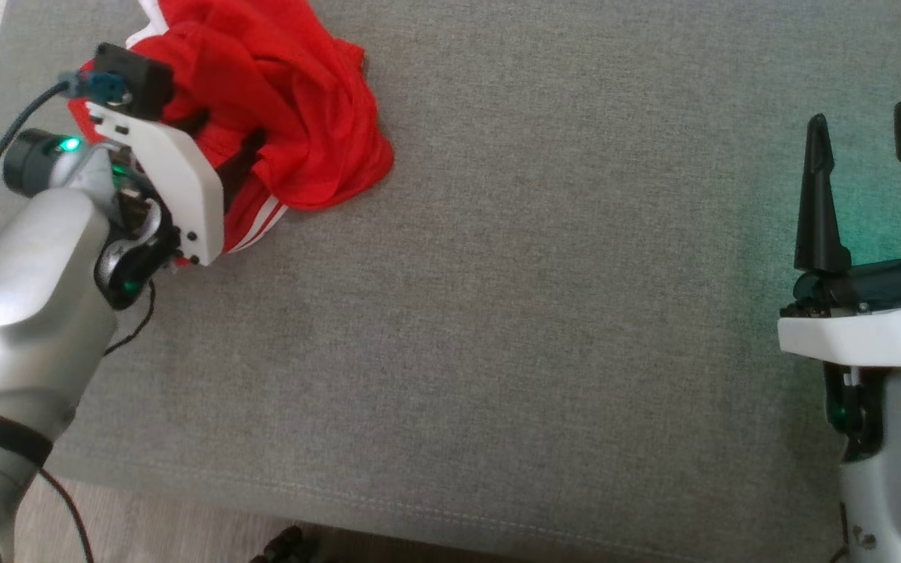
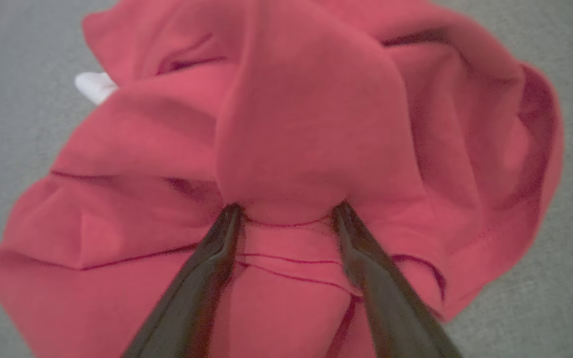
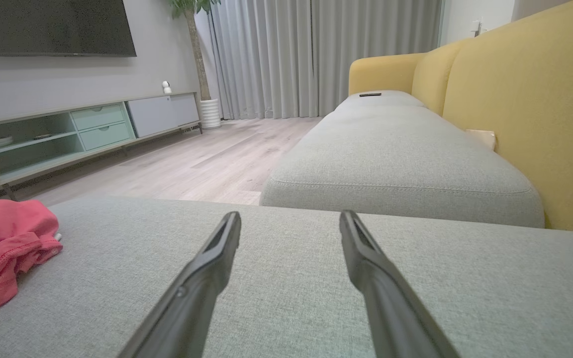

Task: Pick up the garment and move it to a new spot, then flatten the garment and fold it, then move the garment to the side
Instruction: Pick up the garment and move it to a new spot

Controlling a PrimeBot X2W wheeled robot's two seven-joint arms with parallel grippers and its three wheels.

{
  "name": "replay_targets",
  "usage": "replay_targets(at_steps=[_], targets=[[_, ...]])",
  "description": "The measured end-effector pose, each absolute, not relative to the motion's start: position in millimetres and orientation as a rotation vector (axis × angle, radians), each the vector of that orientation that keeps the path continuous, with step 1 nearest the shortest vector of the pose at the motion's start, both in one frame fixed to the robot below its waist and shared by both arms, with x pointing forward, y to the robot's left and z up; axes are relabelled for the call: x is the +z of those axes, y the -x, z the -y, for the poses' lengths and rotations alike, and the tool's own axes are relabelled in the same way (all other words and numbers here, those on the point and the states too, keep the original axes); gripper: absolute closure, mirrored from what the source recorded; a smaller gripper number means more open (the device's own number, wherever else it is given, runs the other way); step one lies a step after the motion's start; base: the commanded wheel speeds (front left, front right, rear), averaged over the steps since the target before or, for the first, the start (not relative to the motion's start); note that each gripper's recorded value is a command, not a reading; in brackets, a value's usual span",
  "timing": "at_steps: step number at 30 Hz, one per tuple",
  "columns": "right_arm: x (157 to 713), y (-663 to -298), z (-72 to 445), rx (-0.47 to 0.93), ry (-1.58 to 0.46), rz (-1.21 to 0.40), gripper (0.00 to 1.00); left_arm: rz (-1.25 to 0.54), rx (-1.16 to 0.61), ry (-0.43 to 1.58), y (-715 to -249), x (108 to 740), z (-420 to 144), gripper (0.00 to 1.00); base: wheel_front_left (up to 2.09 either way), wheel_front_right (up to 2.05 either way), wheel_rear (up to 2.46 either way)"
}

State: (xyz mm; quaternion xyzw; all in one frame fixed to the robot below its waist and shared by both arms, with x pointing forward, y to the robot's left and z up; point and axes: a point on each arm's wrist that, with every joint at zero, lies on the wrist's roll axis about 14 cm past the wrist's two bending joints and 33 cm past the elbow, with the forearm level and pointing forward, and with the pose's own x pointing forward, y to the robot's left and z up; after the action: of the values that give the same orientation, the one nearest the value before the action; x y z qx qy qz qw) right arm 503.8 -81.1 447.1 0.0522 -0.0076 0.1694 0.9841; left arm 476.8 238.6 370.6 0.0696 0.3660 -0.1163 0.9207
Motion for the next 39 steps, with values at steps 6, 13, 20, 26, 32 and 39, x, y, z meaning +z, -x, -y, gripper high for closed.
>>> replay_targets(at_steps=[6, 13, 20, 26, 32, 39], targets=[[448.3, -503.9, 81.2, 0.341, -0.102, 0.016, 0.00, -0.724, -0.262, -0.096, -476.9, 373.0, -231.8, 1.00, 0.00, 0.00, 0.00], [465.1, -500.2, 78.5, 0.348, -0.097, 0.046, 0.00, -0.479, -0.215, -0.057, -490.6, 417.8, -243.6, 1.00, 0.00, 0.00, 0.00], [491.6, -488.5, 73.7, 0.349, -0.109, 0.094, 0.00, -0.219, -0.188, -0.047, -499.3, 489.2, -250.4, 1.00, 0.00, 0.00, 0.00], [508.6, -466.8, 78.9, 0.337, -0.116, 0.117, 0.00, -0.005, -0.200, -0.071, -495.8, 564.2, -235.2, 1.00, 0.00, 0.00, 0.00], [531.4, -449.6, 87.0, 0.314, -0.124, 0.166, 0.00, 0.112, -0.238, -0.055, -479.7, 598.6, -201.0, 1.00, 0.00, 0.00, 0.00], [542.8, -436.7, 114.6, 0.245, -0.138, 0.193, 0.00, 0.125, -0.395, -0.027, -476.4, 600.2, -114.4, 1.00, 0.00, 0.00, 0.00]])
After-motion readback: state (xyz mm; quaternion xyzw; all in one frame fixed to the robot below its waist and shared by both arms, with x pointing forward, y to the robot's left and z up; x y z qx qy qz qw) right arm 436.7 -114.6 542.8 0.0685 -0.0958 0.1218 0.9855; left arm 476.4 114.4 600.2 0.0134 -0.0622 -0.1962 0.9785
